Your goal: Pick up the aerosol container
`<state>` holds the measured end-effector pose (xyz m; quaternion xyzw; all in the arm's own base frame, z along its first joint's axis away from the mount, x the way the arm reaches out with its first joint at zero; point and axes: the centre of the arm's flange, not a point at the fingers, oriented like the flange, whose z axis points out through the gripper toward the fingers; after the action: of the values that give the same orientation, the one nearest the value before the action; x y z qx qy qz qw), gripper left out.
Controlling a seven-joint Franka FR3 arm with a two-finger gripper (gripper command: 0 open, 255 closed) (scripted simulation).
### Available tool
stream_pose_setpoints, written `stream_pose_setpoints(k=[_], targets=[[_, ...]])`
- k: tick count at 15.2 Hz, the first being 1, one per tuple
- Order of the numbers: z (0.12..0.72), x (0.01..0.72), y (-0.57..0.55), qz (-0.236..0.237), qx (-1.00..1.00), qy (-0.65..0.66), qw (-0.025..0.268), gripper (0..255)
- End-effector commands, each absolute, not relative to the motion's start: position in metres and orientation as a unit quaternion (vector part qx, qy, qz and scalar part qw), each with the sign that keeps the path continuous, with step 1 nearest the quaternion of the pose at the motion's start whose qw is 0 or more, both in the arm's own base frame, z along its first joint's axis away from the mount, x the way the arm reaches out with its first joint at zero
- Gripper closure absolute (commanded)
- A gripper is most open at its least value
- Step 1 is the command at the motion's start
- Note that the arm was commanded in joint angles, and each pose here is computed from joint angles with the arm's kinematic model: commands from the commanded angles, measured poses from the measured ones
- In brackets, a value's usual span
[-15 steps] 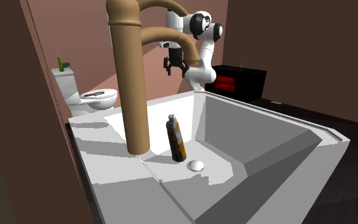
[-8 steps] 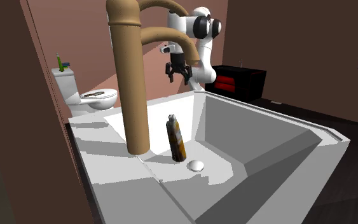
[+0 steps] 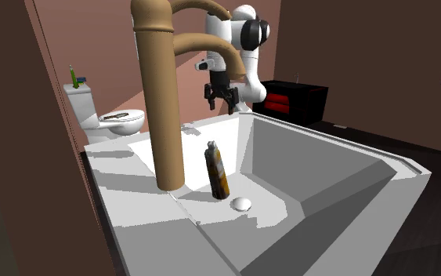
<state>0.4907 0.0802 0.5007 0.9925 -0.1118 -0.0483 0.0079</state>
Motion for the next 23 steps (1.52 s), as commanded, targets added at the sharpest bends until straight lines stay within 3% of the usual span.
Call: stream_pose_setpoints(k=[1,15,23], targets=[[0.494,0.514,0.093,-0.046,0.991,-0.128,0.006,0],[0.468,0.682,0.146,-0.030,0.972,-0.235,-0.003,0],[0.427,0.687,0.147,-0.029,0.971,-0.238,-0.004,0]])
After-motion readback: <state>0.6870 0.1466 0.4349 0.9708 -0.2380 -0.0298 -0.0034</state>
